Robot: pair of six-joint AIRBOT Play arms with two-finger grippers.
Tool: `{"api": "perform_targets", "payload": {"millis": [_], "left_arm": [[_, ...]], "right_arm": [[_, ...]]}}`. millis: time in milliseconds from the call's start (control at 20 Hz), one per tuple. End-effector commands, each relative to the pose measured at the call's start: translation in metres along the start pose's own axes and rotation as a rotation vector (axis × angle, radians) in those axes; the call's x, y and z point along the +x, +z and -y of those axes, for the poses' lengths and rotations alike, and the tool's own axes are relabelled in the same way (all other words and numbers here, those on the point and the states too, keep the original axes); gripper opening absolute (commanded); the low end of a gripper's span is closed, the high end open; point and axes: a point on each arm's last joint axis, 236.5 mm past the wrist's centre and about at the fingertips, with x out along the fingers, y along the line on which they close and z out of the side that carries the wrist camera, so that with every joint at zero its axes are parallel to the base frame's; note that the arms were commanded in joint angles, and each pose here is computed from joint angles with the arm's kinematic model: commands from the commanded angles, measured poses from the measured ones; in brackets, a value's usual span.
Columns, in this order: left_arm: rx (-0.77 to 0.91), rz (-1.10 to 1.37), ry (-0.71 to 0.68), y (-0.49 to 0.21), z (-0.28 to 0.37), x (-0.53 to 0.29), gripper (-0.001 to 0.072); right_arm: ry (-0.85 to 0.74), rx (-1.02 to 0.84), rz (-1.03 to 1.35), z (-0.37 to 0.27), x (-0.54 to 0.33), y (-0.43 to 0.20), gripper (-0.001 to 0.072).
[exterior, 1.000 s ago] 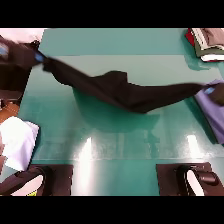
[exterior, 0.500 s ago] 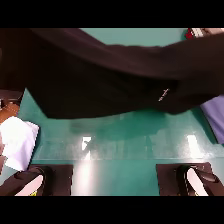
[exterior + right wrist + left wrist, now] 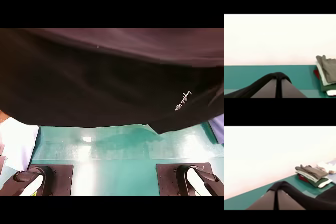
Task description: Fold the shirts.
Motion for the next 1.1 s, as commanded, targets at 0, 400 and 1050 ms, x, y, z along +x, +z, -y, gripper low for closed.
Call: {"api": "perform_targets", "payload": {"millis": [0, 400, 1050], "left_arm": [[-0.004, -0.148, 0.111, -0.041, -0.032, 0.007, 0.0021], [-0.131, -0.787, 0.391, -0.297, -0.155, 0.068, 0.0021], [-0.194, -0.876, 0.417, -0.503, -0.242, 0.199, 0.0021]], "right_arm": [[-0.038, 0.031, -0.033, 0.013, 0.01, -0.013, 0.0021], [0.03, 0.244, -0.709, 0.044, 0.153, -0.184, 0.0021], [0.056, 0.263, -0.792, 0.054, 0.349, -0.387, 0.0021]]}}
